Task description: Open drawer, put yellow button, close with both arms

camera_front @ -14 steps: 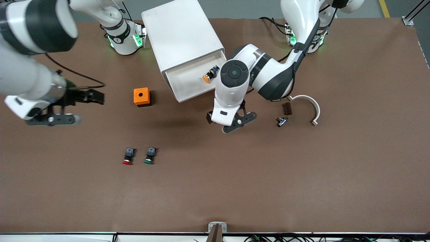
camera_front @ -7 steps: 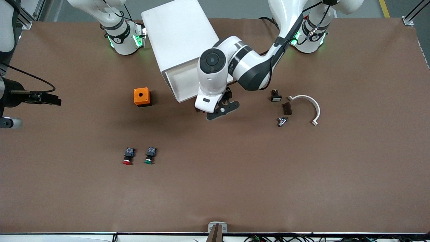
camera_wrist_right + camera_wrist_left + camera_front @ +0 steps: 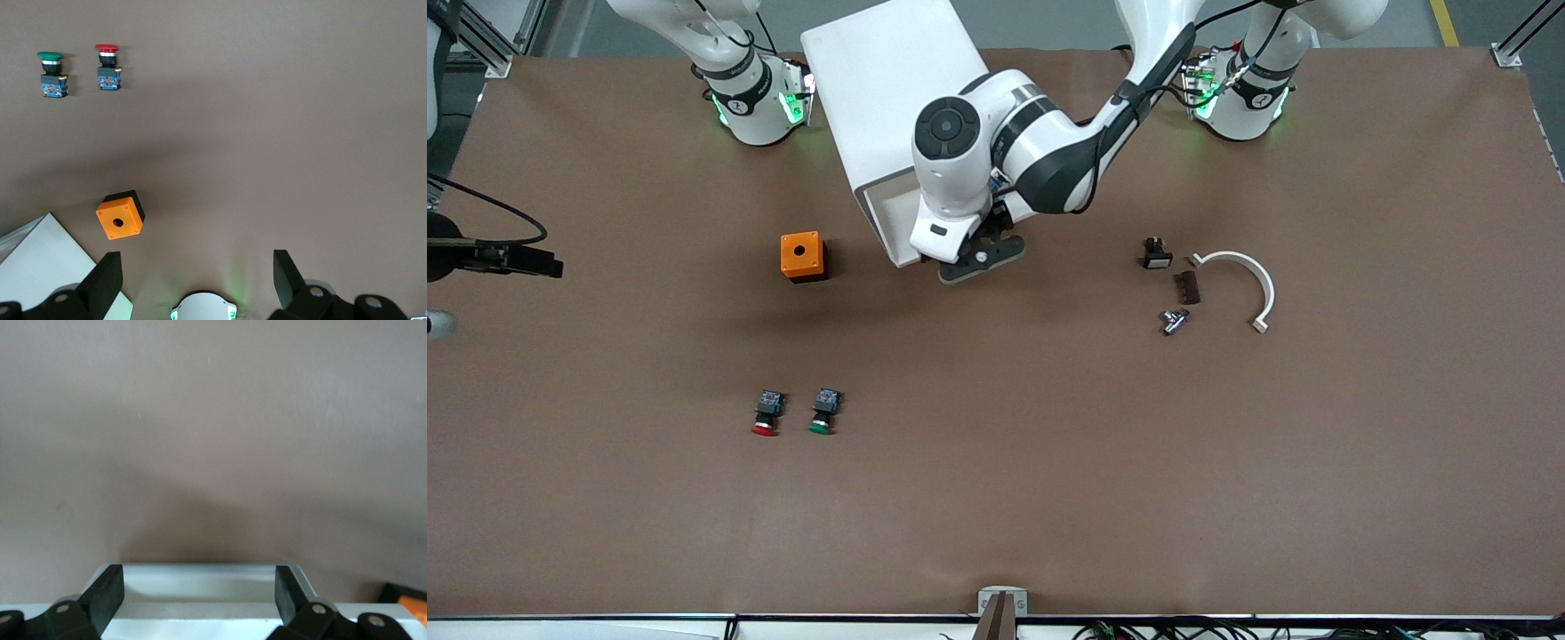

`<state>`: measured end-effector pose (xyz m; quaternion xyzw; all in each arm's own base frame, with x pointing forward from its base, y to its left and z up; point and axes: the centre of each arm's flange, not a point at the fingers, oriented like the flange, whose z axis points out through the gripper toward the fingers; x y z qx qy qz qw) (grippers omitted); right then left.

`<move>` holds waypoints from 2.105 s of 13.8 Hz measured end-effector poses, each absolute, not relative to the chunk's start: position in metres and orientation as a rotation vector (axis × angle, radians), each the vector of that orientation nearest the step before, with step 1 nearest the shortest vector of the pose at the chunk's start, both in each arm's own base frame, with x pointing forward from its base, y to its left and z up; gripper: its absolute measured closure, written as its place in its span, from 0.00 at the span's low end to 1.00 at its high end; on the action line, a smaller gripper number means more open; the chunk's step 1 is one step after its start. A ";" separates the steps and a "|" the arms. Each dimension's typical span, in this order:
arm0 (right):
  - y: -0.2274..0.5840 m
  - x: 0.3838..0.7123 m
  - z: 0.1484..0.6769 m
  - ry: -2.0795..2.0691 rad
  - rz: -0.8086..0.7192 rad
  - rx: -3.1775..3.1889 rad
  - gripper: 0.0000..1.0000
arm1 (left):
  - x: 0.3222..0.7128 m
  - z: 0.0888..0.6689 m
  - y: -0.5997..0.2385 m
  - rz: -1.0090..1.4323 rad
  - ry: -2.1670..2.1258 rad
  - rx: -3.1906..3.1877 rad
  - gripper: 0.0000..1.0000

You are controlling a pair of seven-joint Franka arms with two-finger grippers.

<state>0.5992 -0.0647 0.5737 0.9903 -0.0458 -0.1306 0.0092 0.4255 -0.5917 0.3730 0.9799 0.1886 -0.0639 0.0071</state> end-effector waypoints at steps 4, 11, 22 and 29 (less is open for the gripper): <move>-0.070 0.599 0.586 -0.156 -0.371 3.097 0.00 | 0.402 0.369 -0.605 -0.320 0.610 3.033 0.00; -0.081 0.580 0.615 -0.189 -0.389 3.104 0.00 | 0.388 0.358 -0.610 -0.553 0.707 2.945 0.00; -0.077 0.537 0.639 -0.094 -0.087 3.152 0.00 | 0.390 0.349 -0.605 -0.719 0.799 2.855 0.00; -0.072 0.509 0.636 -0.073 -0.024 3.164 0.00 | 0.486 0.471 -0.512 -0.285 0.853 2.835 0.00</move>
